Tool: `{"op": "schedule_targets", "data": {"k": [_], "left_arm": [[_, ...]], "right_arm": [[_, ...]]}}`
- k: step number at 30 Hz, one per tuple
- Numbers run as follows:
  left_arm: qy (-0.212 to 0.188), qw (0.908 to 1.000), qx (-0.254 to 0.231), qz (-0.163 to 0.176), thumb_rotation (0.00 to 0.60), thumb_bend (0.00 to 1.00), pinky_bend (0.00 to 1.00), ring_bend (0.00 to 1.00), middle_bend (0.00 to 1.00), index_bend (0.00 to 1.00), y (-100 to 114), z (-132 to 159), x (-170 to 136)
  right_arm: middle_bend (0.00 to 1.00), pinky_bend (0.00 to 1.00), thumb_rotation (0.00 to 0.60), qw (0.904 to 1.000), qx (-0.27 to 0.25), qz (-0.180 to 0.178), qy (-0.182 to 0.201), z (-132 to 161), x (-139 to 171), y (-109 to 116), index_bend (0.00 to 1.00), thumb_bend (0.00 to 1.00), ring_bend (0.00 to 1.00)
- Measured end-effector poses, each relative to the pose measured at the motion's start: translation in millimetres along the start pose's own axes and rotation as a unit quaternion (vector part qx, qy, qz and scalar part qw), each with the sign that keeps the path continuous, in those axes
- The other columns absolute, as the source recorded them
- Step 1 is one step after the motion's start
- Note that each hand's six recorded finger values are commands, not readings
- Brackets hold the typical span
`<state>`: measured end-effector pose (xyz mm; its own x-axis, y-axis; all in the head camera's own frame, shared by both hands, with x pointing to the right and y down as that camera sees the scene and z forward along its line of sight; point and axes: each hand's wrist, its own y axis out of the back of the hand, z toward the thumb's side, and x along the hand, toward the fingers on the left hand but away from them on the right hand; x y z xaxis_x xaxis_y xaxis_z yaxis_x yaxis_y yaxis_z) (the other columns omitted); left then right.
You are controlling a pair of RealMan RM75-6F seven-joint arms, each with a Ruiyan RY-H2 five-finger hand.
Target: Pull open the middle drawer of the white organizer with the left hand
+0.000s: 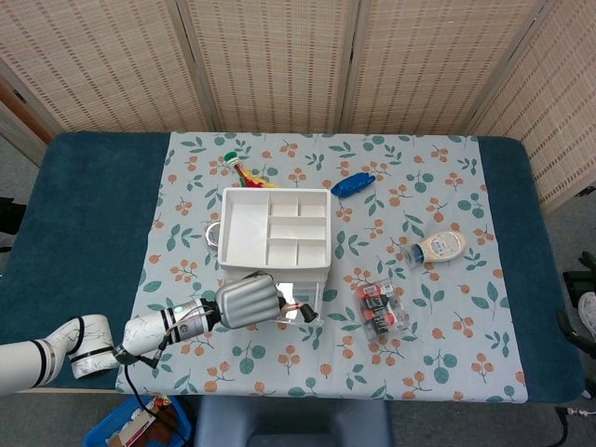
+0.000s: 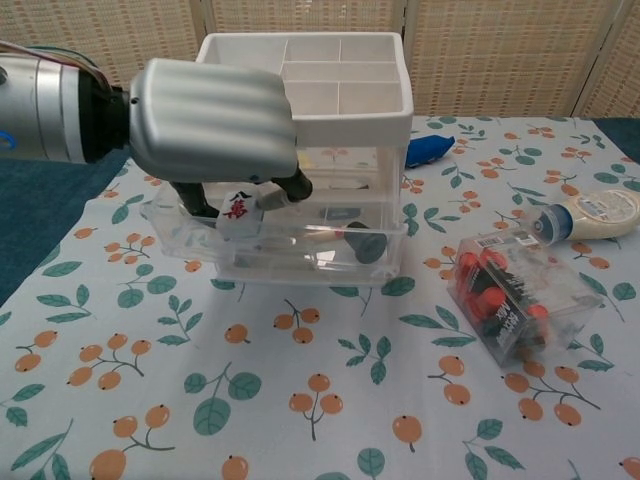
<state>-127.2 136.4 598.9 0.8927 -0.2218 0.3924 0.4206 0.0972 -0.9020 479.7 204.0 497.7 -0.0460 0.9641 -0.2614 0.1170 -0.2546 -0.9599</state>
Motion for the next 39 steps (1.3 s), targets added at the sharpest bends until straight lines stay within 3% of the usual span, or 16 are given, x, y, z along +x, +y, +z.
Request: {"op": "schedule_targets", "data": {"k": [9, 18, 30, 39], "left_arm": [[0.044, 0.9974, -0.048, 0.032, 0.600, 0.09, 1.00, 1.00, 1.00, 0.66, 12, -14, -14], [0.099, 0.9904, -0.080, 0.054, 0.600, 0.09, 1.00, 1.00, 1.00, 0.67, 18, -33, -52], [0.148, 0.9837, -0.100, 0.021, 0.600, 0.09, 1.00, 1.00, 1.00, 0.67, 3, -31, -114], [0.171, 0.9754, -0.137, -0.026, 0.600, 0.09, 1.00, 1.00, 1.00, 0.67, -27, -4, -149]], "right_arm": [[0.16, 0.14, 0.600, 1.0000, -0.001, -0.003, 0.004, 1, -1, 2, 0.00, 0.37, 0.07], [0.16, 0.14, 0.600, 0.9999, -0.002, -0.004, 0.010, 5, -2, 2, 0.00, 0.37, 0.07], [0.17, 0.15, 0.600, 0.9997, -0.007, -0.008, 0.024, 13, -5, 2, 0.00, 0.37, 0.07], [0.17, 0.15, 0.600, 0.9991, -0.013, -0.007, 0.039, 23, -12, -2, 0.00, 0.37, 0.07]]}}
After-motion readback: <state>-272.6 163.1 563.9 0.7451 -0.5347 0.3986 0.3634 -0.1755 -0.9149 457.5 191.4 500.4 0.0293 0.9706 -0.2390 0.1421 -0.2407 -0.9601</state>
